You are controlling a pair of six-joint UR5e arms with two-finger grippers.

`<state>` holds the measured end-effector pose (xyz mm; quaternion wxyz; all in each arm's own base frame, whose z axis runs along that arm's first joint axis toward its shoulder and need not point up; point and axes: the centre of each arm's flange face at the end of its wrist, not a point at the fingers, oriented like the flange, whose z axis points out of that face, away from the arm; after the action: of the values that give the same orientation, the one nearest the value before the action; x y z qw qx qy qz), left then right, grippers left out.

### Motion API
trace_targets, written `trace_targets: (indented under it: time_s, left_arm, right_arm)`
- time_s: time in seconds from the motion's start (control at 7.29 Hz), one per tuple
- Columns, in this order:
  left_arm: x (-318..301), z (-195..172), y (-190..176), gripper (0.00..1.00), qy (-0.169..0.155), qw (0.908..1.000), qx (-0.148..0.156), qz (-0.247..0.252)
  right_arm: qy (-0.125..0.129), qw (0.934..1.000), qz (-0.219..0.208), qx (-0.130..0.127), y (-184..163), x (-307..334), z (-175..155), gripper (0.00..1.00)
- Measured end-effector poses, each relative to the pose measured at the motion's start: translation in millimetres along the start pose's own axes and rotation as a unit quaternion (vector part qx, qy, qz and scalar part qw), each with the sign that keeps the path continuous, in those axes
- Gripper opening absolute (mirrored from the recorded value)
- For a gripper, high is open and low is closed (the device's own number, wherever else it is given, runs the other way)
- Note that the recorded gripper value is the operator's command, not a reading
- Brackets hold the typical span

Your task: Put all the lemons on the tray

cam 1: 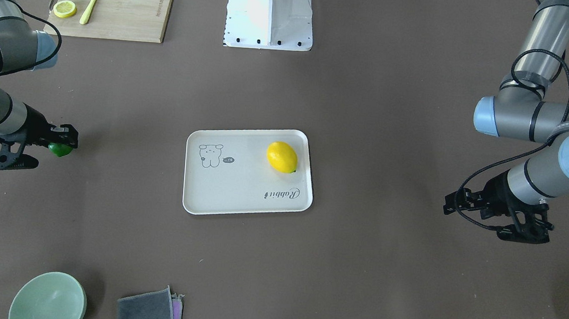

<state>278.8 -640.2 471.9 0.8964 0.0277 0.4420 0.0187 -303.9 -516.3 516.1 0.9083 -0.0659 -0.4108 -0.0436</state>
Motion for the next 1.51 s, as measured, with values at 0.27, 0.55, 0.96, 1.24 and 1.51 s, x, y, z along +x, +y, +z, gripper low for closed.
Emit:
trace_targets:
  time_s: [0.27, 0.55, 0.96, 1.24, 1.51]
  left_arm:
    - [0.8, -0.8, -0.4, 0.98, 0.001, 1.0000, 0.001, -0.002]
    - [0.7, -0.8, -0.4, 0.98, 0.001, 1.0000, 0.001, -0.002]
    - [-0.2, -0.4, -0.2, 0.98, 0.000, 1.0000, 0.000, -0.002]
    - [0.1, -0.9, -0.4, 0.98, 0.001, 1.0000, 0.001, -0.002]
    - [-11.5, -9.2, -5.6, 0.97, -0.001, 1.0000, 0.006, -0.002]
  right_arm:
    - [-0.028, 0.9984, 0.048, 0.011, -13.2, -92.7, -11.2, 0.00]
    - [-0.042, 0.9957, 0.076, 0.032, -11.5, -209.0, -9.6, 0.00]
    - [-0.044, 0.9929, 0.099, 0.049, -20.8, -300.7, -0.7, 1.00]
    - [-0.032, 0.9921, 0.109, 0.053, -25.4, -302.2, 1.2, 1.00]
    - [-0.020, 0.9914, 0.113, 0.063, -45.2, -274.8, -13.4, 1.00]
